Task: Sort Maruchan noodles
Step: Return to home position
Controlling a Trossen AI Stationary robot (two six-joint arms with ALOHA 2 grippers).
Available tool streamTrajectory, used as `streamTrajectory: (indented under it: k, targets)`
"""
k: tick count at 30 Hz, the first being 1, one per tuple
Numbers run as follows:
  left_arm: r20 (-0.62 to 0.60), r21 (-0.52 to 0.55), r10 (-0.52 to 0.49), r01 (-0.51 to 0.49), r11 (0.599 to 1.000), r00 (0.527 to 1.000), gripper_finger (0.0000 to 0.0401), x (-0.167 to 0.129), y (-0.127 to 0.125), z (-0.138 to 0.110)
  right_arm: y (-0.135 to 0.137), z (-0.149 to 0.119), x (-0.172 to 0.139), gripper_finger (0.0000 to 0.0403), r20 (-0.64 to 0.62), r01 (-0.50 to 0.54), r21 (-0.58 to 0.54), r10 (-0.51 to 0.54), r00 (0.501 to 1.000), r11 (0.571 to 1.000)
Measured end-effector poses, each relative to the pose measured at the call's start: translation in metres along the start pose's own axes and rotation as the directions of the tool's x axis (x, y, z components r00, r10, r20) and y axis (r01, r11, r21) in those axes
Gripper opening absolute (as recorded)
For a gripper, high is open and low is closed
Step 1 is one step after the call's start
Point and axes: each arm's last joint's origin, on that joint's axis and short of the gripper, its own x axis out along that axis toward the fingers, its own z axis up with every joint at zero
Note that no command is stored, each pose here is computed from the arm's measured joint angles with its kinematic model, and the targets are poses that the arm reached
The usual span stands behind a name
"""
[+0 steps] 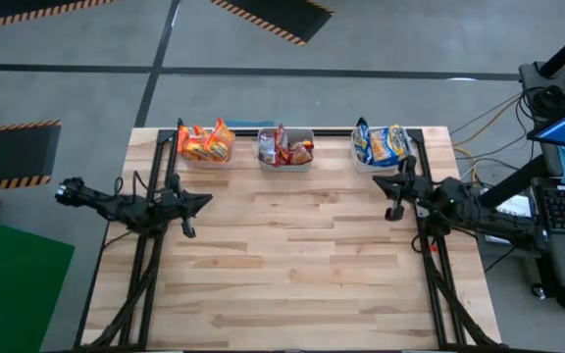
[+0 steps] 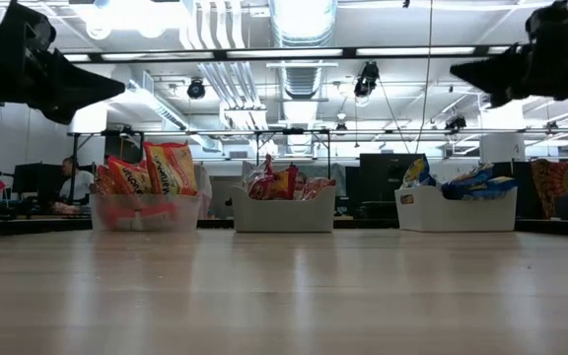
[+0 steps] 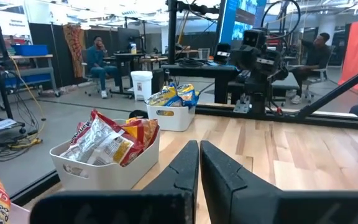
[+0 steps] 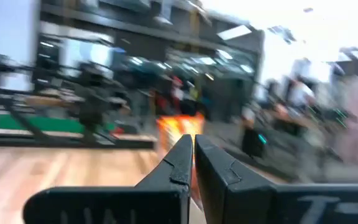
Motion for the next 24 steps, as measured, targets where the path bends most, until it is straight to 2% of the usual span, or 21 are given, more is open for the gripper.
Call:
streamTrajectory:
  k: [5,8,10,14,17,24]
  targets:
    - [-0.005,0.003,0.019,-0.019,1.000,1.000,0.0000,0.000,0.000,0.000,-0.005,-0.012,-0.001,0.0009,-0.145,0.206,-0.015,-0.206,0.968,0.978]
    - [-0.005,0.004,0.021,-0.021,1.000,1.000,0.0000,0.000,0.000,0.000,-0.006,-0.017,-0.002,0.0009,-0.205,0.278,-0.040,-0.280,0.938,0.960]
    - [-0.005,0.004,0.022,-0.022,1.000,1.000,0.0000,0.000,0.000,-0.001,-0.006,-0.020,-0.002,0.0009,-0.237,0.294,-0.023,-0.291,0.927,0.956]
    - [-0.004,0.003,0.022,-0.022,1.000,1.000,0.0000,0.000,0.000,0.000,-0.005,-0.024,-0.003,0.0009,-0.278,0.324,0.114,-0.283,0.918,0.939]
    - [-0.004,0.003,0.022,-0.022,1.000,1.000,0.0000,0.000,0.000,0.000,-0.005,-0.025,-0.003,0.0009,-0.285,0.338,0.174,-0.282,0.916,0.925]
    - [-0.004,0.002,0.023,-0.023,1.000,1.000,0.0000,0.000,0.000,0.000,-0.005,-0.025,-0.003,0.0009,-0.286,0.342,0.192,-0.281,0.916,0.920]
